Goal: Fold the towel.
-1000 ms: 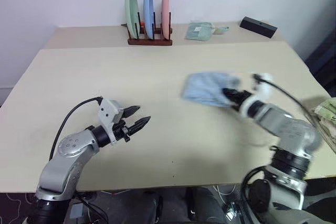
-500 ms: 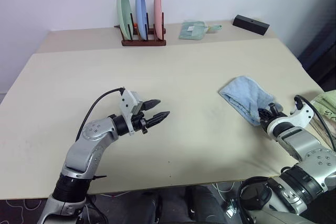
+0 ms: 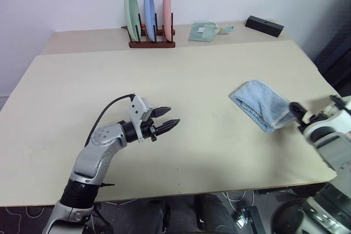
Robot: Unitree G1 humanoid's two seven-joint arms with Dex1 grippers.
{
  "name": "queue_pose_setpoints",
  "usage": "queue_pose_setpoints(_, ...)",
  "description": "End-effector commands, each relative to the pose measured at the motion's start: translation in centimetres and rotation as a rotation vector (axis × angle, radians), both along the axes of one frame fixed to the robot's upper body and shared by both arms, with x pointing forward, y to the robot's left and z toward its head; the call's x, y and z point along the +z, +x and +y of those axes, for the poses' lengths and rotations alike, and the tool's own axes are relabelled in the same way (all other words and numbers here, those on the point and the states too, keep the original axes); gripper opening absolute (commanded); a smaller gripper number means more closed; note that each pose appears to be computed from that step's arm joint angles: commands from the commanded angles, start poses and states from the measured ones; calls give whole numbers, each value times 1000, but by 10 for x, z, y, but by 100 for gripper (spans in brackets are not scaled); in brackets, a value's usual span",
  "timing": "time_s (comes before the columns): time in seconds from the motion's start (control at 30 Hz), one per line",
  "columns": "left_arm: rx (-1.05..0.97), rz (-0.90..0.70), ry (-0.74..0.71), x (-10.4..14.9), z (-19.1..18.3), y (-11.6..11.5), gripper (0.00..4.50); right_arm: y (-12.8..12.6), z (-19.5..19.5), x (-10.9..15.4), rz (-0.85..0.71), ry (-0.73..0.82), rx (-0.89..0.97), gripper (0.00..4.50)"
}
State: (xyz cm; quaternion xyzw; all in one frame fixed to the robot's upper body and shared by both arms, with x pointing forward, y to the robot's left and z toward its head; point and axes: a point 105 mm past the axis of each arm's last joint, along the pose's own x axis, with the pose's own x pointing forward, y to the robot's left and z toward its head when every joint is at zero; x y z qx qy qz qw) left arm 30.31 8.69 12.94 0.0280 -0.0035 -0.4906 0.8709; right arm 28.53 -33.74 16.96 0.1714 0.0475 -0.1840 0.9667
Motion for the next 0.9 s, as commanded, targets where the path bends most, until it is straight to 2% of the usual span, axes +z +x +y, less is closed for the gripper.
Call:
queue_pose_setpoints(0.03,98,-68,-1,12,18,10,269,12,17,35,-94,-267,119,446)
queue_pose_setpoints(0.07,153,-79,17,10,29,16,269,25,54,43,-119,-403,309,446)
queue_pose_setpoints(0.13,296,-106,57,7,57,26,269,34,107,40,-140,-564,597,446)
queue_pose_setpoints(0.17,350,-120,71,8,70,29,269,36,127,35,-153,-611,714,446)
queue_pose_setpoints(0.23,418,-134,86,8,83,31,269,42,144,28,-180,-625,818,446)
queue_pose_setpoints(0.33,468,-146,117,7,96,30,269,56,154,22,-224,-573,873,446)
queue_pose_setpoints(0.37,495,-154,123,8,105,26,269,61,160,12,-218,-566,917,446)
queue_pose_setpoints(0.53,556,-180,135,14,119,14,269,73,168,-10,-199,-589,1027,446)
queue_pose_setpoints(0.7,581,-177,142,16,119,11,269,83,168,-15,-186,-680,1060,446)
queue_pose_setpoints(0.9,644,-177,117,23,126,6,269,88,172,-17,-186,-677,1092,446)
